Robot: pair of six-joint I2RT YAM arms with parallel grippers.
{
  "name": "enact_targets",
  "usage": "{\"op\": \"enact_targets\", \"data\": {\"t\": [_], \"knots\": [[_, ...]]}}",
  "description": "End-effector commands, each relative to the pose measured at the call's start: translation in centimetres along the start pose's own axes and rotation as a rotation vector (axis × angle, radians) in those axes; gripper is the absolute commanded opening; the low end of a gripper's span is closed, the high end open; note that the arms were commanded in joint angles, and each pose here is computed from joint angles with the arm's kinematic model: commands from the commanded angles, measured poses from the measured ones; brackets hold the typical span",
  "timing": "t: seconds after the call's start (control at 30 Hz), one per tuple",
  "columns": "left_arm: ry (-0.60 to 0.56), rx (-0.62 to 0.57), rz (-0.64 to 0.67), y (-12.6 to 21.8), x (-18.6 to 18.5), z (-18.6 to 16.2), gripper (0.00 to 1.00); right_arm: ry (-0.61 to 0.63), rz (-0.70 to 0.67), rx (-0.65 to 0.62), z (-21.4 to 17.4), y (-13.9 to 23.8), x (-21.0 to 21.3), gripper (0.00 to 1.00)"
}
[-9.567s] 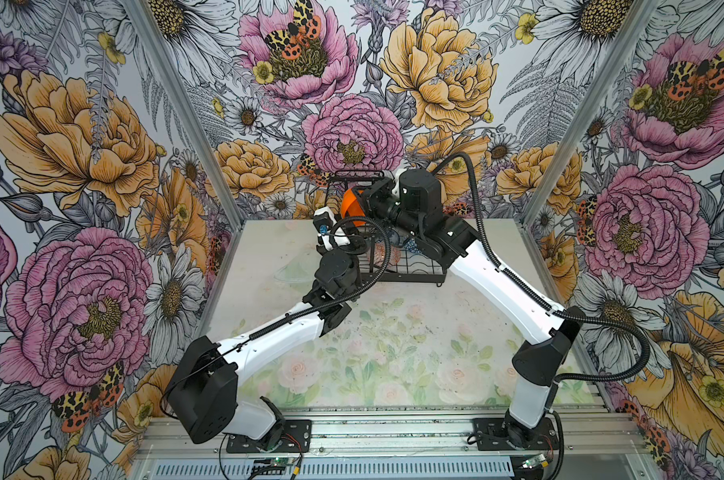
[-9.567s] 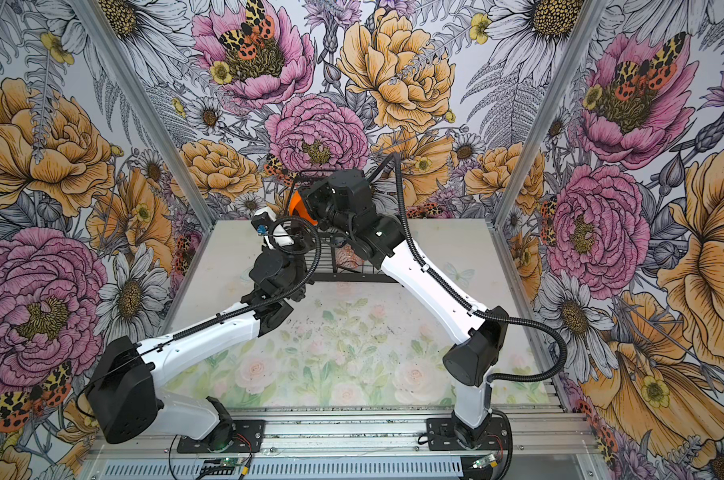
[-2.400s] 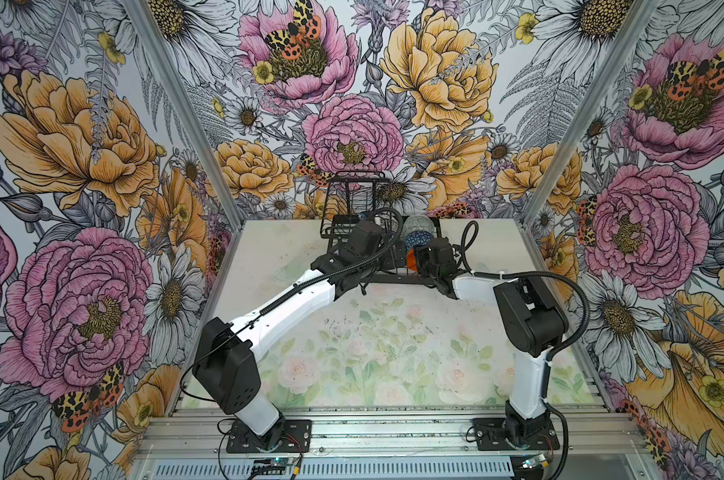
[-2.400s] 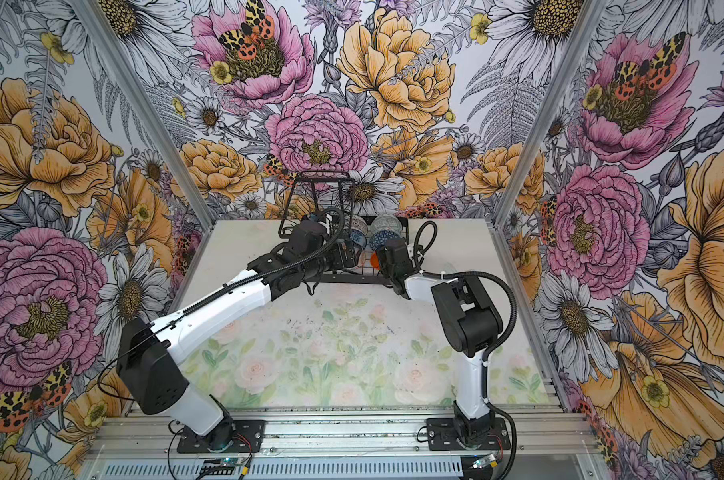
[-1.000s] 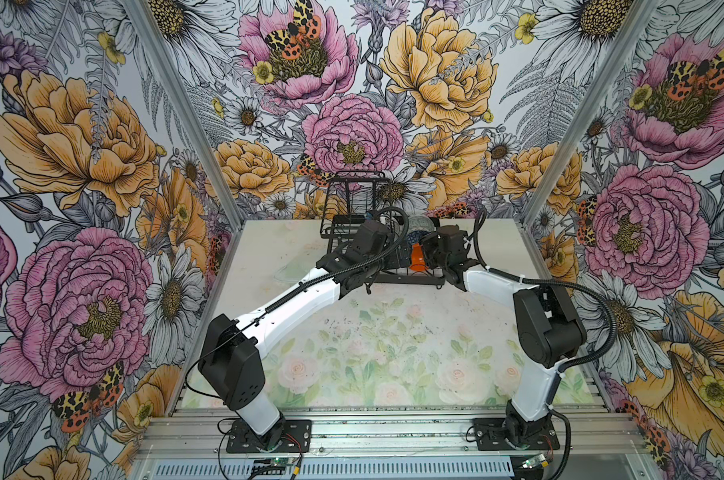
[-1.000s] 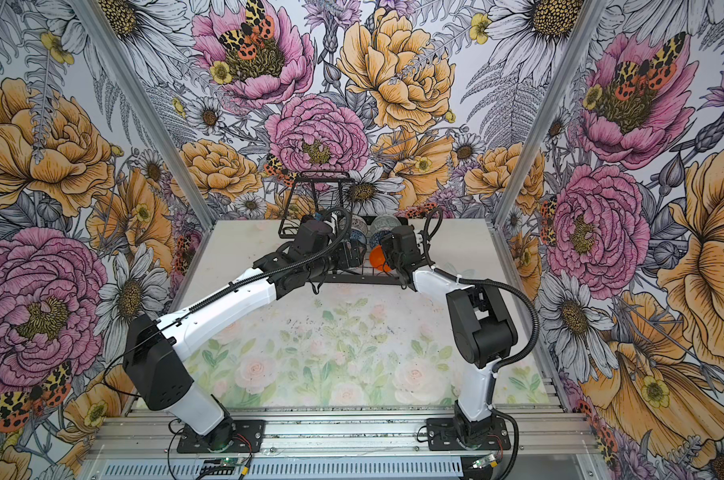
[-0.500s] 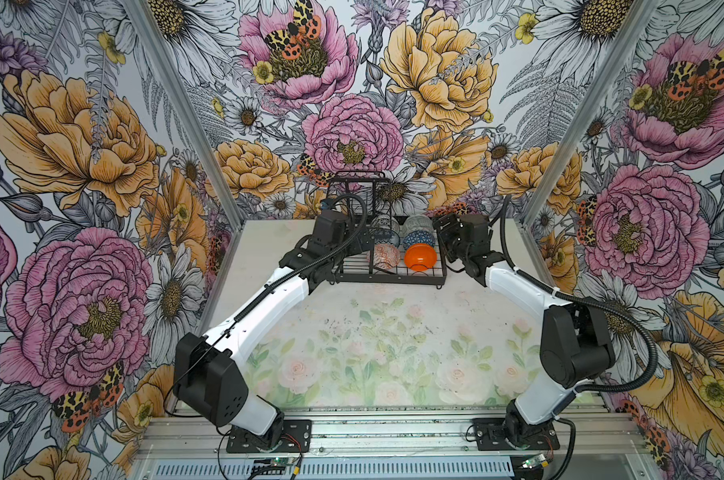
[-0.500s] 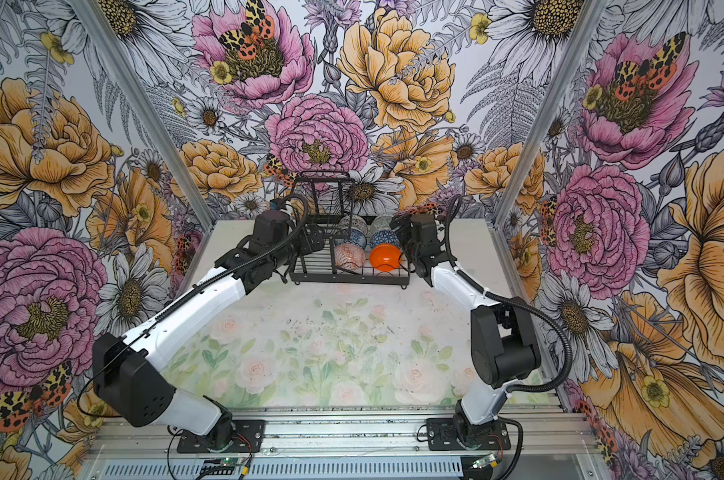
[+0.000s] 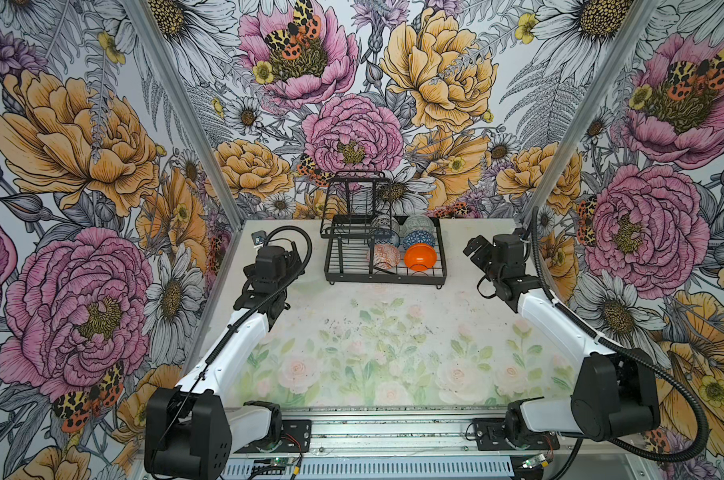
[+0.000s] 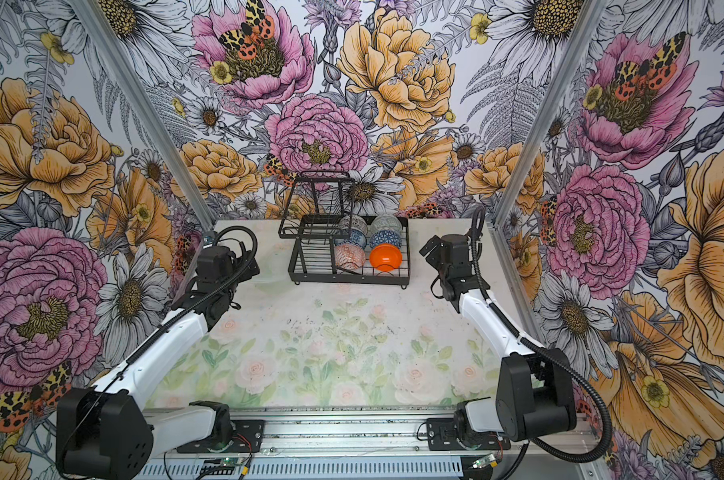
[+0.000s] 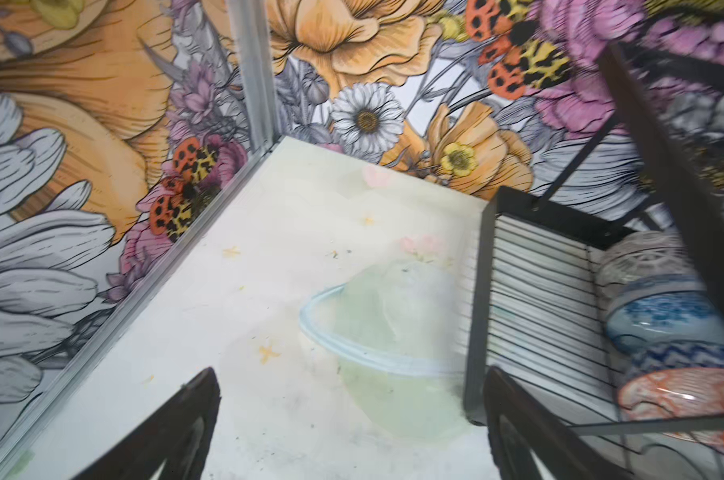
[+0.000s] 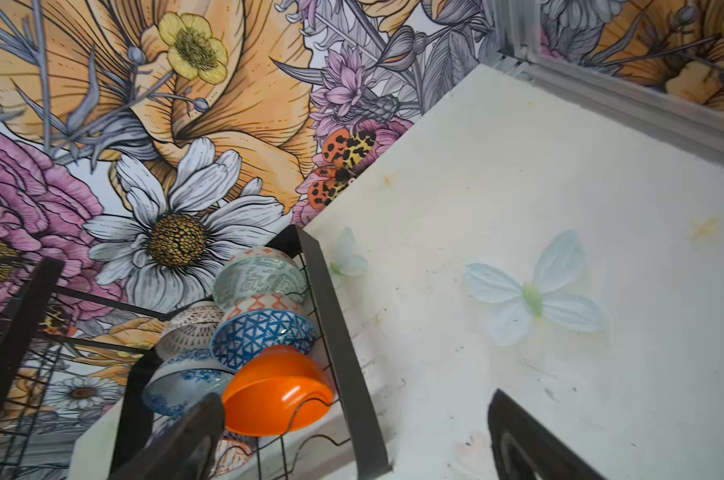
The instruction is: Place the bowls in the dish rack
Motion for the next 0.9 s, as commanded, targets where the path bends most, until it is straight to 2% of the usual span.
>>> {"op": "enact_targets", "data": {"t": [0.0,0.17,0.3,0.43,0.57,0.73,0.8,0.87], "knots": [[0.002,-0.138,0.082,-0.9,2.0,-0.1,0.99,0.152,-0.147,-0.086,0.2,0.8,-2.2,0.99],[-0.109,-0.077,0.184,-2.6,3.7,-4.6,0.99,0.256,-0.411,-0.206,-0.2,1.4,-5.6,0.99],[0.001,-0.076,0.152,-3.2,5.1,-6.9,0.99,0.382,-0.557,-0.245,-1.0,1.4,-7.7,0.99],[0.041,-0.105,0.125,-3.8,5.5,-6.5,0.99,0.419,-0.54,-0.276,-2.4,1.2,-9.3,0.99],[0.055,-0.131,0.138,-4.9,5.6,-6.1,0.99,0.38,-0.539,-0.319,-3.2,0.9,-11.2,0.99],[0.052,-0.102,0.102,-6.0,5.3,-5.7,0.99,0.409,-0.495,-0.352,-3.1,-0.4,-11.5,0.99],[0.046,-0.114,0.081,-5.9,5.0,-5.7,0.99,0.388,-0.442,-0.355,-2.8,-1.1,-11.6,1.0],[0.036,-0.152,0.046,-5.1,4.8,-6.0,0.99,0.422,-0.361,-0.348,-2.7,-2.0,-11.1,1.0]]}}
Point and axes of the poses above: each gripper's point midway between its finger pads, its own y axis back along the fingers, its own x axis along the line the jaws close on, z = x × y, the point moved 9 cm from there along y, back along the fingers, and after that the axes turned 2 degrees about -y, right-handed, at the moved point
